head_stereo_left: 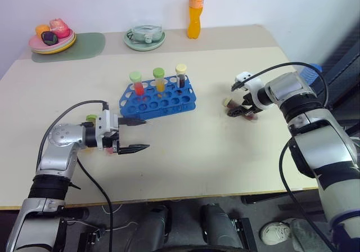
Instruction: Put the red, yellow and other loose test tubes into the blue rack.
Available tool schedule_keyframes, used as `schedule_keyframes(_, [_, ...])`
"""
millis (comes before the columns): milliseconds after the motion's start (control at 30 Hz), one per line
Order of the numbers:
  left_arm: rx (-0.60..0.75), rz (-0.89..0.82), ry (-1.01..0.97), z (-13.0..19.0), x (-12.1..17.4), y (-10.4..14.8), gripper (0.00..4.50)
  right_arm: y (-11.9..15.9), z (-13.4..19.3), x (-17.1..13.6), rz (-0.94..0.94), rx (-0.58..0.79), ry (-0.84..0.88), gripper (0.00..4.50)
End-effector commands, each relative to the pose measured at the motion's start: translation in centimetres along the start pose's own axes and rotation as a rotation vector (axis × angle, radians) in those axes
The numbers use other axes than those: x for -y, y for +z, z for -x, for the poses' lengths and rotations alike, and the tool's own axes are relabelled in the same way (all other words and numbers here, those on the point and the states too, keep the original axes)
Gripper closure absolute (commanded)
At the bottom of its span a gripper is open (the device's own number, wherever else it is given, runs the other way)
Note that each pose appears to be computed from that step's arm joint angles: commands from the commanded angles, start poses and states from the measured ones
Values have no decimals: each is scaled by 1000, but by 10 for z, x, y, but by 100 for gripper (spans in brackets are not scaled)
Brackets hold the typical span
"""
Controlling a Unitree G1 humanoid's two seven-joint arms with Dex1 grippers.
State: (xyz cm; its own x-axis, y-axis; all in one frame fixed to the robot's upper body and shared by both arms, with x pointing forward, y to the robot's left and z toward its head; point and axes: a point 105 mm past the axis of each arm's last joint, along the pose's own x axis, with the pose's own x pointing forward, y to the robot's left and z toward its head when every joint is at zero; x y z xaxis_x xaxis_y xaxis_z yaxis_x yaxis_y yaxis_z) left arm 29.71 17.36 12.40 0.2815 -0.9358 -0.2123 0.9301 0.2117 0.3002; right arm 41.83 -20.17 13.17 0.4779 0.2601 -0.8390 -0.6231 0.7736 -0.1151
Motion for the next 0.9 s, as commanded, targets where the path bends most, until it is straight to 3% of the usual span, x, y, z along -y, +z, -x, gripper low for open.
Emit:
schedule_keyframes(33, [14,-35,26,7,-3,11,57,1,-1,2,38,-20,-23,4])
schedule_keyframes(233, [8,-28,41,9,0,10,57,4,-6,-3,107,-57,-18,4])
schedule_keyframes(267, [7,-28,43,10,0,10,57,5,-6,-3,110,-57,-16,28])
schedule_keyframes(333, [8,-26,47,10,1,10,57,7,-6,-5,113,-54,-14,89])
schedule_keyframes(467, [6,-23,53,12,3,9,57,10,-7,-7,116,-48,-7,291])
schedule_keyframes(533, [6,-22,56,13,3,9,57,11,-8,-8,119,-45,-6,369])
schedule_keyframes(767, [5,-26,60,13,1,9,57,14,-5,-4,192,-19,-17,369])
schedule_keyframes(900, [14,-38,65,12,-3,13,57,22,7,-15,238,62,113,369])
